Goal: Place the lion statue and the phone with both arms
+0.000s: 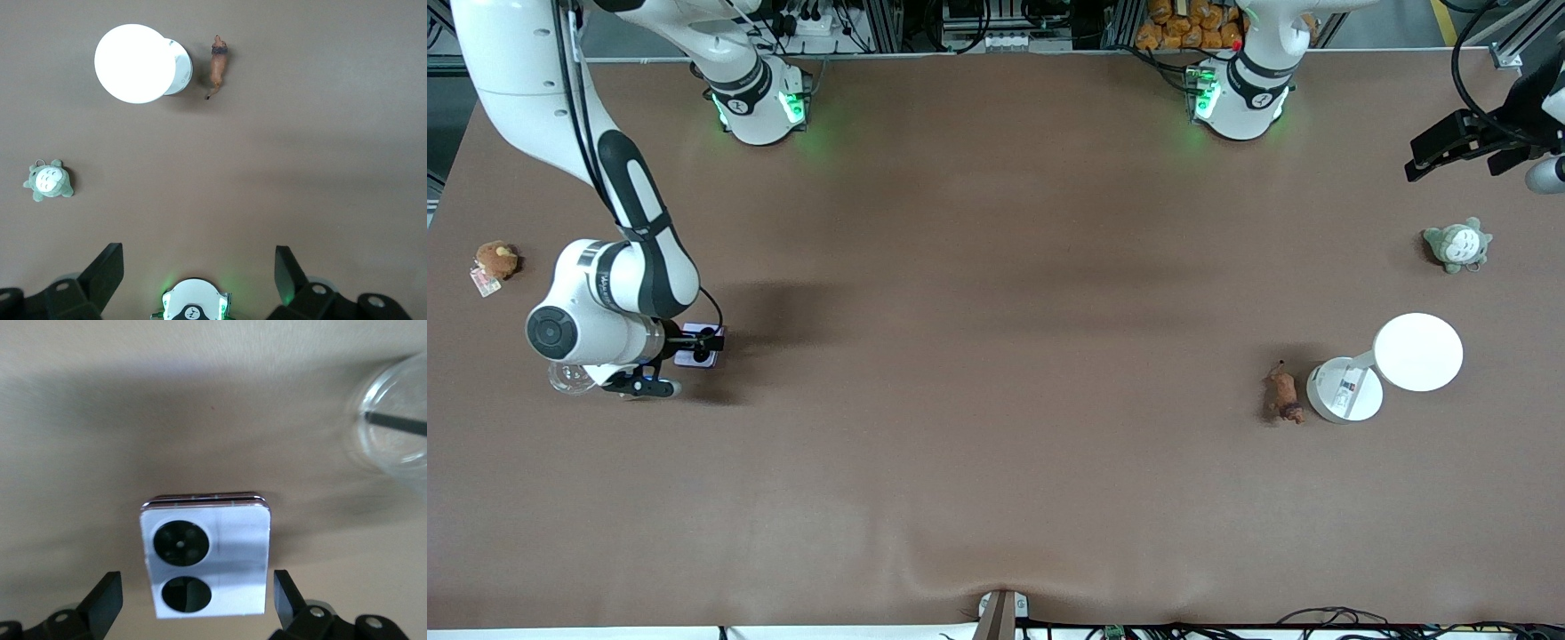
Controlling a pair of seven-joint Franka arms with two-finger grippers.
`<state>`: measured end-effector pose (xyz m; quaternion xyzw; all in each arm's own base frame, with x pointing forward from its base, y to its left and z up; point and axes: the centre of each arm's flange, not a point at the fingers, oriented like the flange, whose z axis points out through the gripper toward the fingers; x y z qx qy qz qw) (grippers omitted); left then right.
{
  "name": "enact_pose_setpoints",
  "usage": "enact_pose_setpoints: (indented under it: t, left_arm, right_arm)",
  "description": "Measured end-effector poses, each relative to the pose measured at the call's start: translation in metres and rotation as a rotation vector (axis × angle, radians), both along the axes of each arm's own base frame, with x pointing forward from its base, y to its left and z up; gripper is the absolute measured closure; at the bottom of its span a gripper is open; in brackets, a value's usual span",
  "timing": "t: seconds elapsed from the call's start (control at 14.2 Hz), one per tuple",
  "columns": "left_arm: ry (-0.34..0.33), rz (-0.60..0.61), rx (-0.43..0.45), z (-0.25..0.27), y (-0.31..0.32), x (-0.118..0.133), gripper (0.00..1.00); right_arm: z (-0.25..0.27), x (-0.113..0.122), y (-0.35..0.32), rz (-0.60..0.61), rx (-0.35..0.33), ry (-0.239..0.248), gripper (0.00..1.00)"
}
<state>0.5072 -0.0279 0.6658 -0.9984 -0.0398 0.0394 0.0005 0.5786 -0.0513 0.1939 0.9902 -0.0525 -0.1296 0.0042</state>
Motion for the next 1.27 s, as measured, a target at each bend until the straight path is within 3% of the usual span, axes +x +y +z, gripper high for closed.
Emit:
enact_pose_setpoints:
  t: [0.56, 0.92, 1.06, 1.27]
  left_arm:
    - [0.015, 0.015, 0.0, -0.007, 0.008, 0.001, 0.0]
    - [0.024, 0.015, 0.001, -0.011, 0.008, 0.002, 0.0]
    - [0.024, 0.015, 0.001, -0.011, 0.008, 0.002, 0.0]
    - [0.025, 0.016, 0.001, -0.012, 0.008, 0.002, 0.0]
  right_arm:
    - [0.088, 0.027, 0.006, 0.011, 0.019, -0.112, 0.0]
    - [0.23, 0.045, 0.012, 0.027, 0.05, -0.172, 0.0]
    - [0.289, 0.04, 0.014, 0.036, 0.063, -0.178, 0.0]
    - [0.359, 0.011, 0.012, 0.052, 0.057, -0.181, 0.0]
